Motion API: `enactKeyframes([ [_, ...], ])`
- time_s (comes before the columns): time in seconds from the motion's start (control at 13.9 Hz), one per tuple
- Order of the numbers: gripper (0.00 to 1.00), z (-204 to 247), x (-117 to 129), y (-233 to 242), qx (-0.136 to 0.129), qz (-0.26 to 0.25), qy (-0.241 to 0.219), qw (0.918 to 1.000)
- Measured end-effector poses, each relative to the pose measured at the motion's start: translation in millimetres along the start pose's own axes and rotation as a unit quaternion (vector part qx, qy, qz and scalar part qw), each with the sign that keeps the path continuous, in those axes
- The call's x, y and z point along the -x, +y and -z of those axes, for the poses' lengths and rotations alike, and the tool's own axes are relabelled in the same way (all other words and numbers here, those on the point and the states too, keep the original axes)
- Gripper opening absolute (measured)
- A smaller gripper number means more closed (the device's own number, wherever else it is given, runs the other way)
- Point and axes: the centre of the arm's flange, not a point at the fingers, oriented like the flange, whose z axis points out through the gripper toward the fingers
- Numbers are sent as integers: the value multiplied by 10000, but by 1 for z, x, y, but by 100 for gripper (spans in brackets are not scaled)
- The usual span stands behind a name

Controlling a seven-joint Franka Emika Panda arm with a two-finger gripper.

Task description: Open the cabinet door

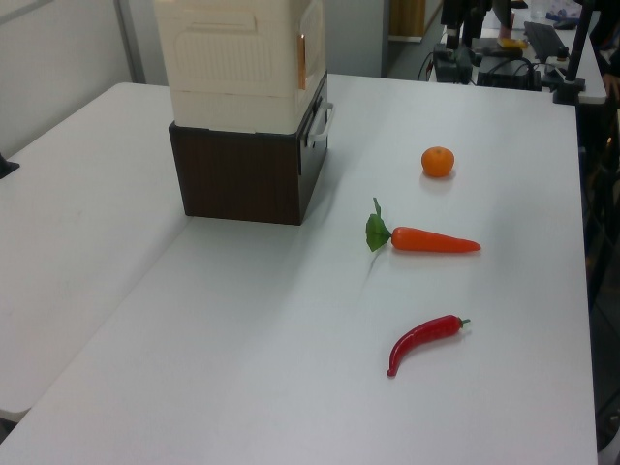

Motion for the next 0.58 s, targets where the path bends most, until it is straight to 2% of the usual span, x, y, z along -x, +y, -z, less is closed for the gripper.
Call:
enactKeyframes([
  [0.58,100,1,3,4,2,-17,-70,10000],
])
